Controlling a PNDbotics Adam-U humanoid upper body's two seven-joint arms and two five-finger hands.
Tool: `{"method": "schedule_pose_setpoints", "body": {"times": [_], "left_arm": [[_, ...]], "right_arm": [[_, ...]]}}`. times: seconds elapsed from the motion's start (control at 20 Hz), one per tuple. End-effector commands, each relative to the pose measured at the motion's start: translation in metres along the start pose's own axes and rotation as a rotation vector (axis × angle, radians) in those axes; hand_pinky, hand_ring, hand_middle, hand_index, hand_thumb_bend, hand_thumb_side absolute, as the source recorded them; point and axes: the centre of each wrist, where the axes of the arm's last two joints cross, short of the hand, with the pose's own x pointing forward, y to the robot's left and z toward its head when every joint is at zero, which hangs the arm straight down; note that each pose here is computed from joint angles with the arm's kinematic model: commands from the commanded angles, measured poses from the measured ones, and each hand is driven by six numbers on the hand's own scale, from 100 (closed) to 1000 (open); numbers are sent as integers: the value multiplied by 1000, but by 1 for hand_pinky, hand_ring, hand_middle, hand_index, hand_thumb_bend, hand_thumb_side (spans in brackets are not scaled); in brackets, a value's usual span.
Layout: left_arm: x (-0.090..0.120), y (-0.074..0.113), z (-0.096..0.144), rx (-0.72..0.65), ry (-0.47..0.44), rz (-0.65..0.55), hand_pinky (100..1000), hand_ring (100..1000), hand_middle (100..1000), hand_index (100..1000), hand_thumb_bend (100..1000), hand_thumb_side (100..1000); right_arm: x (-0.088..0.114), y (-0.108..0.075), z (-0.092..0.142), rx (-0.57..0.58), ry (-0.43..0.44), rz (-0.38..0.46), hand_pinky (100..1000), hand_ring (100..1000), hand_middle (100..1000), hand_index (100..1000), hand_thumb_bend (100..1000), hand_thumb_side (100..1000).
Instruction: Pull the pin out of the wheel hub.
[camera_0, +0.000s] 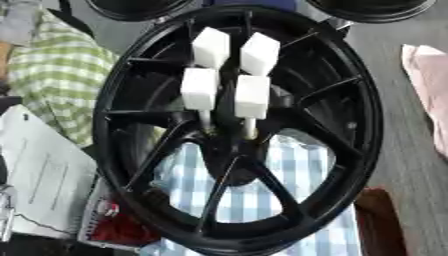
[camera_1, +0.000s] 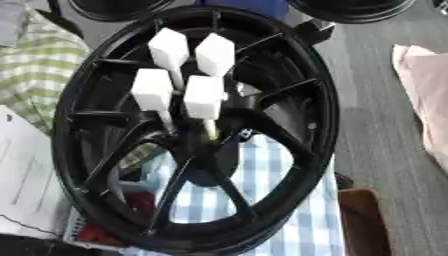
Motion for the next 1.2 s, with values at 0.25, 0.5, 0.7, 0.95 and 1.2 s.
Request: {"method": "schedule_pose_setpoints", "body": {"times": [0.25,0.5,0.7,0.95,1.2], "left_arm": [[8,4,-5,-32,-32,-31,900,627,631,719,340,708],[10,3,-7,-47,-38,-37,900,627,631,719,340,707],[11,3,-7,-55,-39,-41,901,627,631,718,340,708],[12,3,-8,-62,-41,-44,901,627,631,718,340,708],[12,3,-8,-64,-41,-44,901,626,631,719,339,707]], "right_arm": [[21,-17,-9,221,-40,220,847,770,781,743,100,563],[32,-18,-20,307,-69,290,846,781,781,750,100,578],[42,-19,-29,355,-109,325,849,788,785,754,100,580],[55,-18,-42,399,-176,356,855,799,792,764,100,556],[71,-15,-55,451,-240,387,861,806,800,771,100,551]]}}
